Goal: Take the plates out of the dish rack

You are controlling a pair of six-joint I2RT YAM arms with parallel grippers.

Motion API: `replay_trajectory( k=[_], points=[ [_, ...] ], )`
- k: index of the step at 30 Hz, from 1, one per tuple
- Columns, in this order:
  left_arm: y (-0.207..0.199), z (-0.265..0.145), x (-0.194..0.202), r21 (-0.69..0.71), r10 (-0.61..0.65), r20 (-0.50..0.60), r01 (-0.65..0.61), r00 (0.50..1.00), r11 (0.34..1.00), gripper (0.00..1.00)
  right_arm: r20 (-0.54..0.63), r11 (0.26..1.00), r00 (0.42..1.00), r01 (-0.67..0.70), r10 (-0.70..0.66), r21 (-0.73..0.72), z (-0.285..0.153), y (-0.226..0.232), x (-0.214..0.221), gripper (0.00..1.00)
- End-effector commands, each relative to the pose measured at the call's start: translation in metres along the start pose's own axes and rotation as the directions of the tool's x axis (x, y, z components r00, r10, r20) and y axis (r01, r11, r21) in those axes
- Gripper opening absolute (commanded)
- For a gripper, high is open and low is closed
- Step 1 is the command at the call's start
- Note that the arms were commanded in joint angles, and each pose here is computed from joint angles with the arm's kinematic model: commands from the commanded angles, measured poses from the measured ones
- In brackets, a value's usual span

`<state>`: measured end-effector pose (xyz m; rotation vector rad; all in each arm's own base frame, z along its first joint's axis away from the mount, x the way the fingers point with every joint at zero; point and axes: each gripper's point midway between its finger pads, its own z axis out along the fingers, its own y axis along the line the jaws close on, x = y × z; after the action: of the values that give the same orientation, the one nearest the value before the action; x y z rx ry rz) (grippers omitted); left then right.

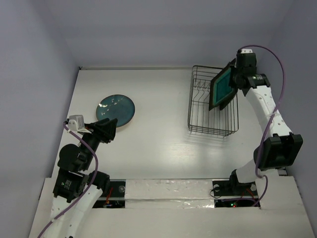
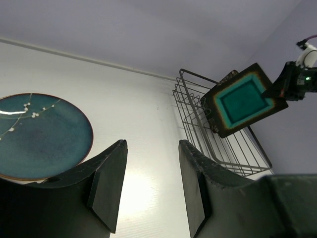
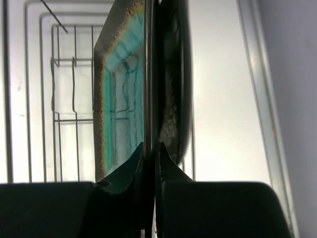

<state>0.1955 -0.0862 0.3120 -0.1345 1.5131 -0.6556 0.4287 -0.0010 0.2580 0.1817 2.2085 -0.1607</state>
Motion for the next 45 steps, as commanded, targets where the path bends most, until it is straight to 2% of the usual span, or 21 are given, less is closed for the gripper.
replay_trajectory(
  k=[1,5,10,11,12,13,15,16,17,19,20,22,27,30,32,36,40,43,44,45],
  points=[
    [-0.003,0.003,-0.007,0.018,0.005,0.032,-0.006,0.999,1.0,0.43,0.421,0.989,0.896,-0.103,0.139,-0.108,-0.1,-0.001,-0.127,0.0],
    [-0.004,0.003,-0.006,0.019,0.004,0.03,-0.005,1.0,1.0,0.43,0.42,0.987,0.896,-0.1,0.145,-0.128,-0.113,0.006,-0.125,0.0],
    [-0.003,0.004,-0.006,0.018,0.004,0.029,-0.005,1.0,1.0,0.43,0.478,0.933,0.844,-0.07,0.244,-0.353,-0.166,0.052,-0.132,0.0],
    [-0.003,0.004,-0.006,0.016,0.004,0.029,-0.005,1.0,1.0,0.43,0.476,0.909,0.838,-0.054,0.266,-0.413,-0.18,0.064,-0.131,0.0],
    [-0.003,0.003,-0.006,0.016,0.002,0.031,-0.003,1.0,1.0,0.43,0.444,0.857,0.845,-0.032,0.298,-0.515,-0.189,0.095,-0.121,0.0],
    [-0.003,0.003,-0.007,0.015,0.002,0.033,-0.003,0.999,1.0,0.43,0.434,0.836,0.844,-0.029,0.314,-0.548,-0.193,0.107,-0.117,0.0],
    [-0.002,0.003,-0.007,0.011,0.002,0.036,-0.003,0.999,1.0,0.43,0.371,0.717,0.851,-0.01,0.373,-0.697,-0.208,0.149,-0.105,0.0],
    [-0.002,0.003,-0.007,0.008,0.002,0.036,-0.003,0.999,1.0,0.43,0.309,0.662,0.886,0.002,0.347,-0.749,-0.205,0.18,-0.077,0.0],
    [-0.002,0.003,-0.007,0.008,0.002,0.036,-0.003,0.999,1.0,0.43,0.295,0.609,0.879,0.007,0.374,-0.793,-0.211,0.196,-0.074,0.0],
    [-0.002,0.003,-0.007,0.007,0.004,0.034,-0.004,0.999,1.0,0.43,0.21,0.547,0.901,-0.035,0.38,-0.836,-0.207,0.223,-0.05,0.0],
    [-0.002,0.003,-0.008,0.009,0.002,0.035,-0.003,0.999,1.0,0.43,0.162,0.519,0.922,-0.048,0.351,-0.853,-0.203,0.24,-0.026,0.0],
    [-0.002,0.003,-0.007,0.007,0.002,0.034,-0.003,0.999,1.0,0.43,0.127,0.466,0.92,-0.066,0.37,-0.882,-0.208,0.256,-0.015,0.0],
    [-0.002,0.002,-0.008,0.01,0.002,0.036,-0.003,0.999,1.0,0.43,0.007,0.379,0.965,-0.097,0.263,-0.92,-0.211,0.298,0.057,0.0],
    [-0.001,0.003,-0.009,0.002,0.003,0.041,-0.004,0.999,1.0,0.43,-0.049,0.364,0.988,-0.099,0.145,-0.926,-0.204,0.326,0.104,0.0],
    [0.0,0.004,-0.008,0.0,0.005,0.038,-0.005,0.999,1.0,0.43,-0.078,0.386,0.994,-0.104,0.083,-0.916,-0.189,0.341,0.13,0.0],
    [0.0,0.004,-0.008,-0.002,0.005,0.037,-0.005,0.999,1.0,0.43,-0.114,0.416,0.993,-0.118,0.034,-0.902,-0.169,0.352,0.158,0.0],
    [0.0,0.004,-0.008,-0.002,0.005,0.037,-0.005,0.999,1.0,0.43,-0.124,0.518,0.992,-0.113,0.012,-0.848,-0.139,0.347,0.179,0.0],
    [0.0,0.004,-0.008,-0.002,0.005,0.037,-0.005,0.999,1.0,0.43,-0.147,0.565,0.989,-0.105,-0.028,-0.818,-0.119,0.345,0.202,0.0],
    [0.0,0.004,-0.007,-0.003,0.005,0.036,-0.005,0.999,1.0,0.43,-0.155,0.582,0.987,-0.103,-0.039,-0.806,-0.113,0.343,0.209,0.02],
    [0.0,0.004,-0.008,-0.001,0.005,0.035,-0.005,0.999,1.0,0.43,-0.165,0.61,0.985,-0.097,-0.057,-0.786,-0.105,0.34,0.217,0.09]
  ],
)
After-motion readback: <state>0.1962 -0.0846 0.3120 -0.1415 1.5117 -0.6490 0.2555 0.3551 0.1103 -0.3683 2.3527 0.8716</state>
